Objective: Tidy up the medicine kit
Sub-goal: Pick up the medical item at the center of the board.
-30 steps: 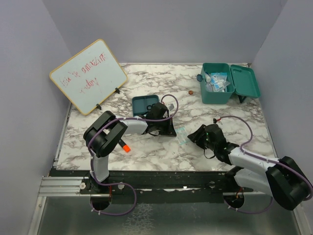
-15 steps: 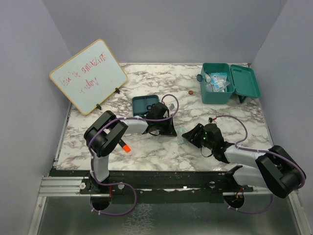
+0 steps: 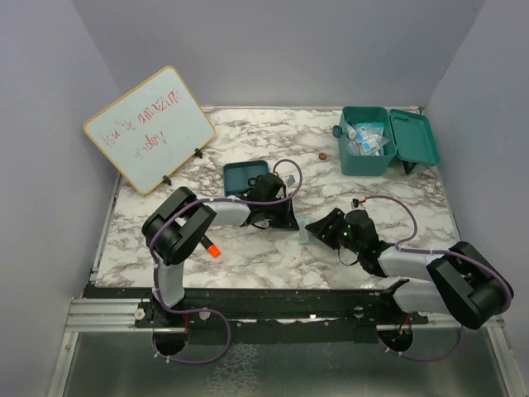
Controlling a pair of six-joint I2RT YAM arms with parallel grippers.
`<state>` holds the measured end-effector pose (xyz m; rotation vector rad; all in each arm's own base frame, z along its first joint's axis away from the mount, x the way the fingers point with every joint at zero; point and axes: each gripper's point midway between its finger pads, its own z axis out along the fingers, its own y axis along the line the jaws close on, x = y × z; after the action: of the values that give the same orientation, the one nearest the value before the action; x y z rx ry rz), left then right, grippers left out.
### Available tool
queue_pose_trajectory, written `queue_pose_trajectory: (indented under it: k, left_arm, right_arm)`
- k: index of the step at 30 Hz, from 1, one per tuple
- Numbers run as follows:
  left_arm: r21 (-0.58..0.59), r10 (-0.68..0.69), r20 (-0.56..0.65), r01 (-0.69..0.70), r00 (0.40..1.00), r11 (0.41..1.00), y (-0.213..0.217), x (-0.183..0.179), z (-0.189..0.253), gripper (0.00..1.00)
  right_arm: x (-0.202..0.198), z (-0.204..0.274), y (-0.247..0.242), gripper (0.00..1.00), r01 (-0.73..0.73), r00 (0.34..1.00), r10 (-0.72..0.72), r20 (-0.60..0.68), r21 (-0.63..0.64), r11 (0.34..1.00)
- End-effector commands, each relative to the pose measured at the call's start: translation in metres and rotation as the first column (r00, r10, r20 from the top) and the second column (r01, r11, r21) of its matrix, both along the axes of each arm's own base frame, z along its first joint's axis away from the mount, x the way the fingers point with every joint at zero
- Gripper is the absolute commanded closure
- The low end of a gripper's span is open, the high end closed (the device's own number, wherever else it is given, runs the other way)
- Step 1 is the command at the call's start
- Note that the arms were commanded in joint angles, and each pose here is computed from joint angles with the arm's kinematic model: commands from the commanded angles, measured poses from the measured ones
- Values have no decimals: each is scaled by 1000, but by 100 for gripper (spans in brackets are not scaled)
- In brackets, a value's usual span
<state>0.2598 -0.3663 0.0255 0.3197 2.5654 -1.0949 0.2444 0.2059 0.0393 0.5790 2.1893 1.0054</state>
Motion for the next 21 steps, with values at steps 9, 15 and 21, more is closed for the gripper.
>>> queue_pose_trajectory:
  k: [9,15,21]
  left_arm:
    - [54,-19,-37,21,999,998,7,-11,-13,100]
    - [52,-18,-36,19,999,998,6,-10,-10,100]
    - [53,-17,-42,19,999,998,5,-10,-8,100]
  right_arm:
    - [11,-15,-2,56,-58,998,52,-38,-168,984]
    - [11,-24,1,66,-115,993,104,-61,-221,968]
    - [13,-29,-2,81,-133,990,116,-78,-272,953]
